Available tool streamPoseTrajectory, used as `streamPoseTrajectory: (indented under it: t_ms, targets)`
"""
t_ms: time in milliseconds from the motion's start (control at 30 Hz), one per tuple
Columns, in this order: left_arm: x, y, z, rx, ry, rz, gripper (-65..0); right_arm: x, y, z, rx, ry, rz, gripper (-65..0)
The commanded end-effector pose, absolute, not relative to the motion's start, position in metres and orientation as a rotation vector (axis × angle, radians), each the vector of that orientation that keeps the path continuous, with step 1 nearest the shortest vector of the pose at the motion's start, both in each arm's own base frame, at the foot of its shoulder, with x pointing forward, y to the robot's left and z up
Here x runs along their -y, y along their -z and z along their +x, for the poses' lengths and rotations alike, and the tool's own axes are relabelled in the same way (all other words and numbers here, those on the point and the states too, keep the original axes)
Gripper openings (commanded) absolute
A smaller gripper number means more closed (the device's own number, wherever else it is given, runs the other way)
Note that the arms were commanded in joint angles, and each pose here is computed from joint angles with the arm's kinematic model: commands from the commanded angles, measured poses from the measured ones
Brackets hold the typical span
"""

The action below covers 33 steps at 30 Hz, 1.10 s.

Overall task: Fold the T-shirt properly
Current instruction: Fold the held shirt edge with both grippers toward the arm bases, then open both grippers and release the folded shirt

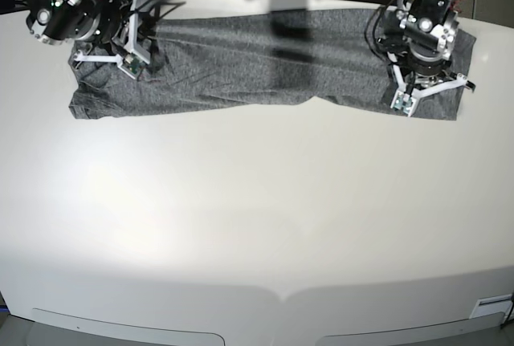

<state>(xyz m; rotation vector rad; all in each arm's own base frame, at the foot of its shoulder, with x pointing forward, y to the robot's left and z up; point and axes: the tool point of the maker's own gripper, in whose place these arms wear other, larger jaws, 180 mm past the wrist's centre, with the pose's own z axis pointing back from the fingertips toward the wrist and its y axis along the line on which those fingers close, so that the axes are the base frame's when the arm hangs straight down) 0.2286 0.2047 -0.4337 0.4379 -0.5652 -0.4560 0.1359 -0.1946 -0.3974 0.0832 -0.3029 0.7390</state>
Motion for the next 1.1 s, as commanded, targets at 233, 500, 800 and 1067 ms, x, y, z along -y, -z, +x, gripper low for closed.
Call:
streamPoseTrajectory:
  t_ms: [233, 500, 800, 1067]
  targets:
    - [-0.213, 0.427, 0.231, 0.567, 0.448, 0.474, -65.0, 0.176, 0.398, 0.137, 0.34, -0.691, 0.146, -65.0]
    - [-0.216, 0.424, 0.234, 0.592, 0.416, 0.488, -65.0, 0.139, 0.401, 0.135, 0.39, -0.602, 0.246, -61.4]
    - [-0.222, 0.415, 0.241, 0.622, 0.458, 0.558, -65.0, 0.131, 0.4, 0.138, 0.417, -0.585, 0.265, -35.2]
    - [-0.22, 0.414, 0.242, 0.635, 0.461, 0.553, -65.0, 0.099, 0.369, 0.167, 0.591, -0.54, 0.406, -34.4]
